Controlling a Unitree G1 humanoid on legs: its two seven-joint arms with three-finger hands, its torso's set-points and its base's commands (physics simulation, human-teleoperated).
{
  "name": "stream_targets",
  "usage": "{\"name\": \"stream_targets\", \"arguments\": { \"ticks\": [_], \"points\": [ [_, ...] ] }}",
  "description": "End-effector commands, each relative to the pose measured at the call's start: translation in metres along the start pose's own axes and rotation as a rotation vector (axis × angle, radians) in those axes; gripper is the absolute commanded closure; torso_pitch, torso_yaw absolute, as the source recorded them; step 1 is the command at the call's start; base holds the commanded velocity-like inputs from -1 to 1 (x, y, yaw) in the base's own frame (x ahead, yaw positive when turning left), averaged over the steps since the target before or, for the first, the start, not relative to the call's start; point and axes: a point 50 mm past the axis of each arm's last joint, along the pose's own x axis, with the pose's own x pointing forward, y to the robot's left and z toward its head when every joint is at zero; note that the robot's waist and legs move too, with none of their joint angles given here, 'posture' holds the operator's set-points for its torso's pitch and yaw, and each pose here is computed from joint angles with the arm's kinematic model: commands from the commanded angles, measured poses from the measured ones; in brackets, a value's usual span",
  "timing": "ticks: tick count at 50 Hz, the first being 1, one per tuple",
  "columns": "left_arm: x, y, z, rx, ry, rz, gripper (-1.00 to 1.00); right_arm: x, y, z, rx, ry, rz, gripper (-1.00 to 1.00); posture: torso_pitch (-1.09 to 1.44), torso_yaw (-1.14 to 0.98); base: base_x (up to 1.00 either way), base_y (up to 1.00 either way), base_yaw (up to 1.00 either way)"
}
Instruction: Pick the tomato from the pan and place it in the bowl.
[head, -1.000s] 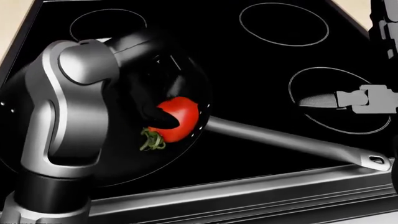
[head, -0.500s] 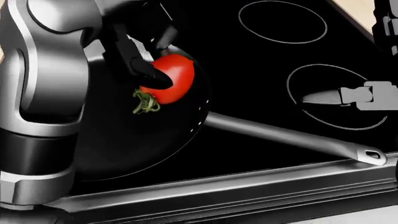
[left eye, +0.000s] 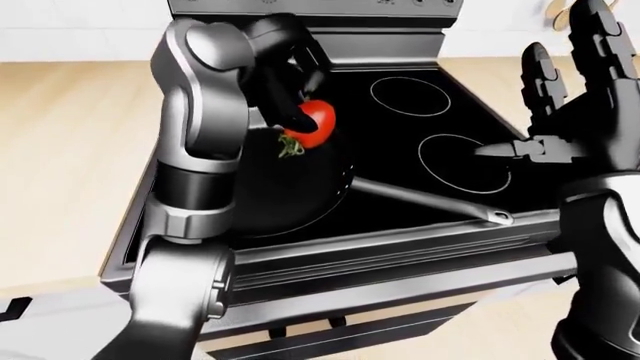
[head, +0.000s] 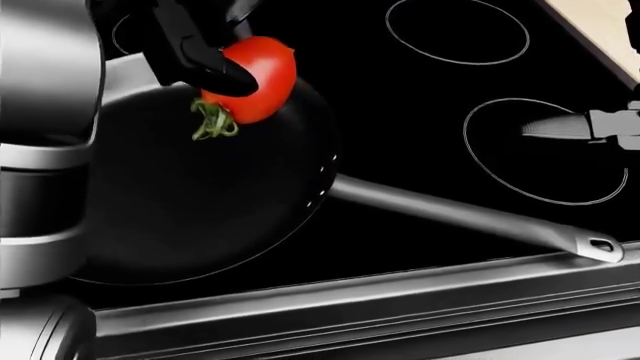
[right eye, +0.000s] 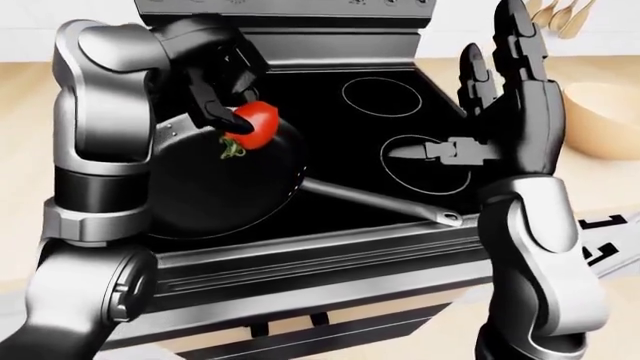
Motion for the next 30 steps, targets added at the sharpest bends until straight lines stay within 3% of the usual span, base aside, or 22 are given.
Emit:
{"name": "stream_targets", "arguments": {
  "ticks": [1,30],
  "points": [
    [-0.0116,0.0117,0.0170,0.041,-0.056,0.063,1.00,0.0005,0.0003,0.0151,-0.012,-0.078,0.004,-1.00,0.00,0.00,0.00,0.00,0.00],
    [-0.0153,0.0154,0.0177,0.049,-0.054,0.067,1.00,-0.0004,0.0012,0.0166,-0.016,-0.085,0.014,-1.00,0.00,0.00,0.00,-0.11,0.00]
  ]
}}
